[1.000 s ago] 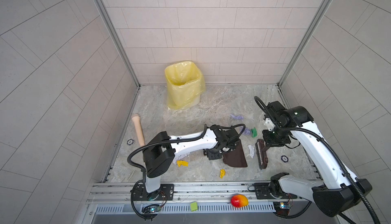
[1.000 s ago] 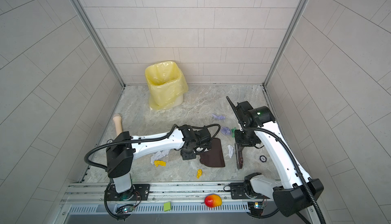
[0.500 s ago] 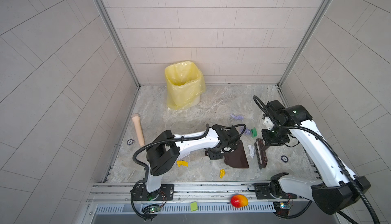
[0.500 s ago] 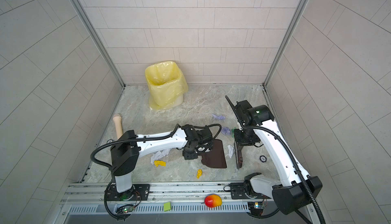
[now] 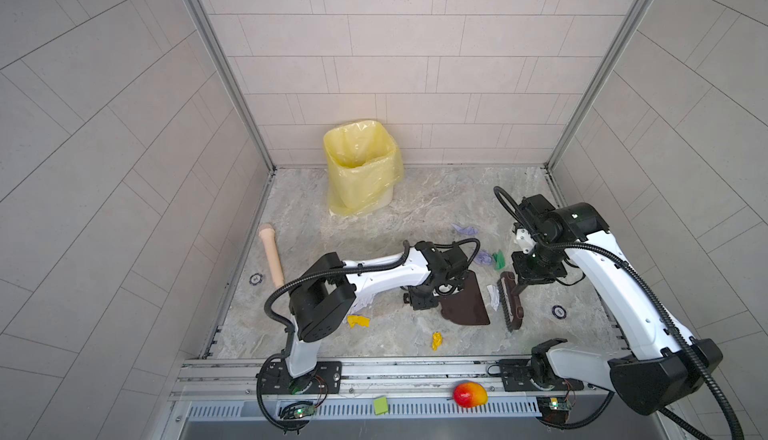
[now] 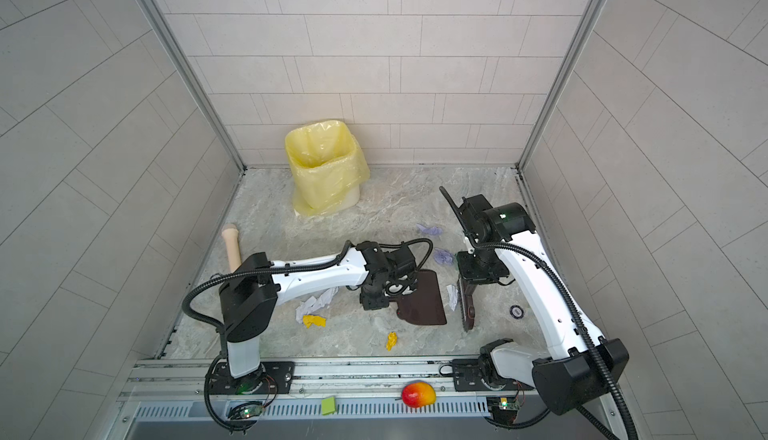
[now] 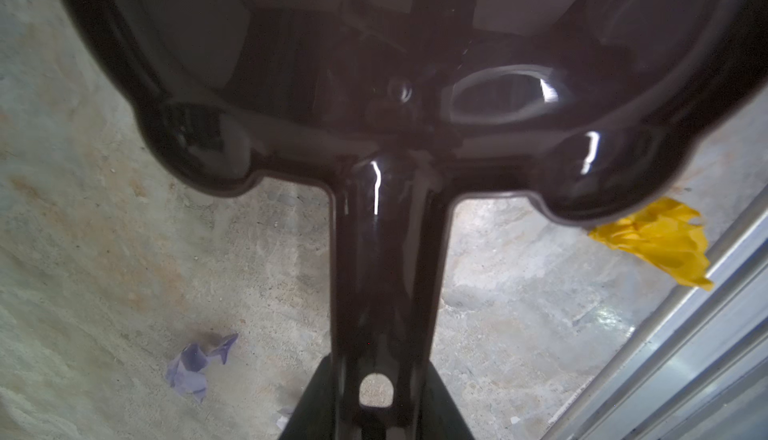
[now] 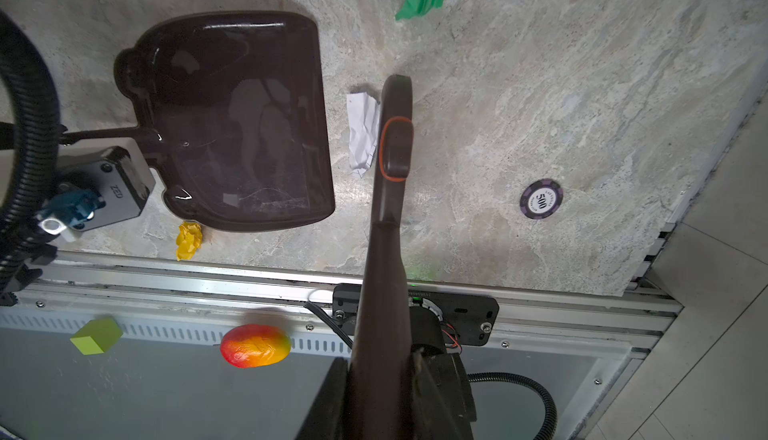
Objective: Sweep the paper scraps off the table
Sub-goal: 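Sweep the white scrap into the dustpan with the right gripper's brush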
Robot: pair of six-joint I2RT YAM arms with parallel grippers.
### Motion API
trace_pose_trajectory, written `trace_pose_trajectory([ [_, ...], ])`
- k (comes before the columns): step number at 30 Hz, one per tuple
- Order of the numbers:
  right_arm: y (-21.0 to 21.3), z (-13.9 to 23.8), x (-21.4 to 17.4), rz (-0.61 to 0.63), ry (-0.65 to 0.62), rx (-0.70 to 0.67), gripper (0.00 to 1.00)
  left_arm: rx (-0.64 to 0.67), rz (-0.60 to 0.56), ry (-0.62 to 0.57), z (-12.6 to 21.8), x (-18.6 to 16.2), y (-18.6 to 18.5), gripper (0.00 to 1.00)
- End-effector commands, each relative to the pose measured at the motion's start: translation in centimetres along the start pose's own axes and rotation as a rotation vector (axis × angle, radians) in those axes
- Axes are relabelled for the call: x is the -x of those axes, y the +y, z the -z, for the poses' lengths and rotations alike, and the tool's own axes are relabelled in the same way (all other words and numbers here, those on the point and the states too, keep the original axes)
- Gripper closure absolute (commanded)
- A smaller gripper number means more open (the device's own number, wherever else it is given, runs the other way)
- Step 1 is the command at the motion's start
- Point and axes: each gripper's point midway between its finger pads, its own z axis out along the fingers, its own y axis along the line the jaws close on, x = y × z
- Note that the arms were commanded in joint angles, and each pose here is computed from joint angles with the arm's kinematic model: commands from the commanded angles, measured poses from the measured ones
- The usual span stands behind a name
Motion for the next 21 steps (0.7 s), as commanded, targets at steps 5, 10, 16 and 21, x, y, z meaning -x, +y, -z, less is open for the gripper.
trace_pose_trajectory([
  [5, 2.1, 1.3, 0.7, 0.036, -0.048, 0.059, 1.0, -0.02, -0.024, 0.014, -0.3, 0.0, -0.2, 1.0],
  [10, 4.7, 2.4, 1.4, 0.069, -0.086, 0.127, 1.0, -0.022, -0.023, 0.015, -0.4, -0.1, -0.3, 1.0],
  [16, 7.3, 3.4, 1.6, 0.099, -0.118, 0.207, 1.0, -0.023, -0.021, 0.017, -0.5, -0.2, -0.3, 1.0],
  [21, 4.6, 4.2, 1.4, 0.124, -0.133, 0.079, 1.0, -0.019, -0.02, 0.013, -0.5, -0.2, -0.3, 1.0],
])
